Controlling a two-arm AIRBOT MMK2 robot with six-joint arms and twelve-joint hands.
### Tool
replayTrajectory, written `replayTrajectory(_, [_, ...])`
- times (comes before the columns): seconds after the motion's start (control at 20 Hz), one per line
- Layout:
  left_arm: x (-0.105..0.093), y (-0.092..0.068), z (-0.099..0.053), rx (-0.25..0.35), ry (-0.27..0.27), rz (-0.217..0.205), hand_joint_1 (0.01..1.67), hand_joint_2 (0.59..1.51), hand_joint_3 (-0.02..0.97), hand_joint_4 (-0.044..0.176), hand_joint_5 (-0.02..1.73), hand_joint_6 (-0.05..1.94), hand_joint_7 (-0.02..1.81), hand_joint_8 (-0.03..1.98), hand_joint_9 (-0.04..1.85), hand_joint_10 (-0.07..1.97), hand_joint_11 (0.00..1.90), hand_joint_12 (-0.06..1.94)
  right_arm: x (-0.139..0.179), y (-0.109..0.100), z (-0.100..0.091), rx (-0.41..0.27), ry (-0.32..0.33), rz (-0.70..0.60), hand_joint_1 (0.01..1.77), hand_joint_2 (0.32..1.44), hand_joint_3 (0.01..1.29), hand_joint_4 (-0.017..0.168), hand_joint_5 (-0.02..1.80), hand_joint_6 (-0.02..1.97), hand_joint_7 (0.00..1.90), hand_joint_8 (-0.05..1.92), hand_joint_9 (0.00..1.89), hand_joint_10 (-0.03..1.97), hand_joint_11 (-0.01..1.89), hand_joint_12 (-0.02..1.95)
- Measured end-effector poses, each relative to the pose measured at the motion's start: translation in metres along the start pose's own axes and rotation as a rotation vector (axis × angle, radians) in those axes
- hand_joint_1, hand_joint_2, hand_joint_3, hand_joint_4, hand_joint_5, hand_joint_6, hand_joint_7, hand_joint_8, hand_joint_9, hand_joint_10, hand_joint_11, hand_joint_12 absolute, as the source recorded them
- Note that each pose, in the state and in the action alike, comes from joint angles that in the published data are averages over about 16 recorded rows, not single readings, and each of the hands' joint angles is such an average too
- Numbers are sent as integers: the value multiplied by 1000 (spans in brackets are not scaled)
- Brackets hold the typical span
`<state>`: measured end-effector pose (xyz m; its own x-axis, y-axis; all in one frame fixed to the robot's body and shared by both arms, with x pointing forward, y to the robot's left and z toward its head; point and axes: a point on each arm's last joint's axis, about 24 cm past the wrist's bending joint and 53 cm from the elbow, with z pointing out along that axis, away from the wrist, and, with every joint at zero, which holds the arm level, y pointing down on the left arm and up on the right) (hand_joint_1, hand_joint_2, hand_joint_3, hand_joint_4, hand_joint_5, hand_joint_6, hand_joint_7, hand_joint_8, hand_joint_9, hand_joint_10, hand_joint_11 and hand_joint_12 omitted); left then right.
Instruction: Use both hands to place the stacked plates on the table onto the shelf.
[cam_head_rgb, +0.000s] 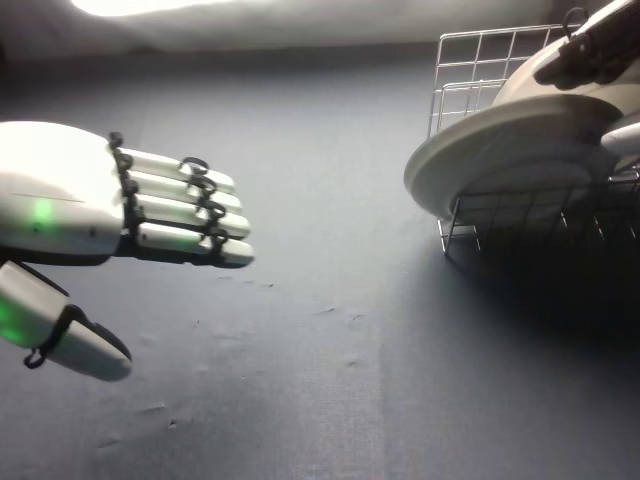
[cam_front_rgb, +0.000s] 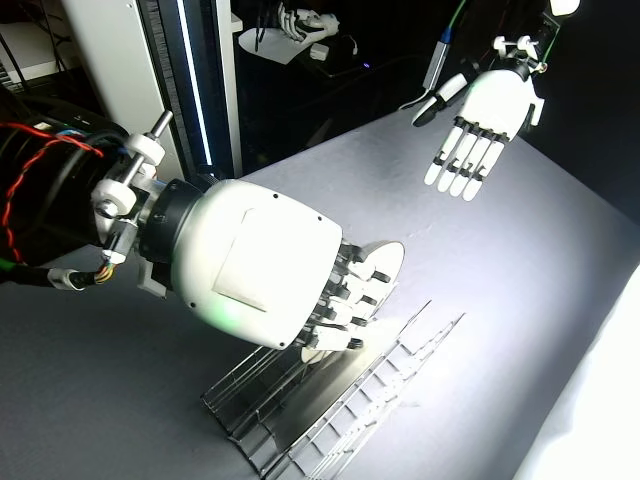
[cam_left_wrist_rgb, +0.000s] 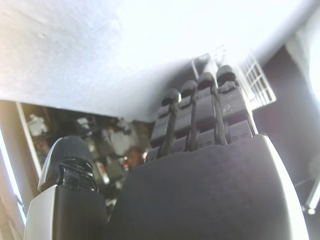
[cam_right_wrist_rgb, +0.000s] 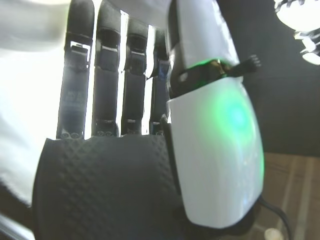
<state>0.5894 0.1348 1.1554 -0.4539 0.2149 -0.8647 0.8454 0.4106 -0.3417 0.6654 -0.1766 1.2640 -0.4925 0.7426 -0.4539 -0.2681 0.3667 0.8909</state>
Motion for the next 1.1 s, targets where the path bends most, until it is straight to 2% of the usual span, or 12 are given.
replayTrajectory(0.2, [-2,-15,7,32,-4,11,23,1164,21,-1,35,9,31,1,21,9,19,0,4,12,2,-37,12,-38,1058,1055,16,-3,518,38,561,20,547,12,336,649])
replayTrajectory(0.45, [-7,-31,13,64,-13,26,23,1165,21,-1,39,10,39,1,25,8,19,1,17,35,3,-116,46,-125,820,1054,16,-2,263,21,286,15,283,9,134,584])
replayTrajectory(0.65, [-8,-41,16,81,-9,55,23,1166,21,-1,43,10,47,1,32,9,19,2,38,60,1,-216,101,-263,641,1038,17,-2,105,20,113,14,120,9,31,474])
replayTrajectory(0.8, [-10,-47,18,93,-6,79,23,1166,21,-1,46,10,52,1,33,9,19,1,61,77,-5,-307,162,-397,537,1022,17,-1,42,21,38,14,56,9,16,387])
replayTrajectory(0.95, [-10,-53,20,102,-2,102,23,1166,21,-2,49,10,54,1,34,9,19,1,86,87,-14,-396,231,-530,492,1020,17,1,29,21,19,14,45,10,18,385])
replayTrajectory(1.1, [-9,-55,20,103,5,119,23,1167,21,-2,51,10,56,1,35,9,19,1,101,91,-21,-446,275,-605,470,1024,17,3,33,21,18,14,45,10,20,390])
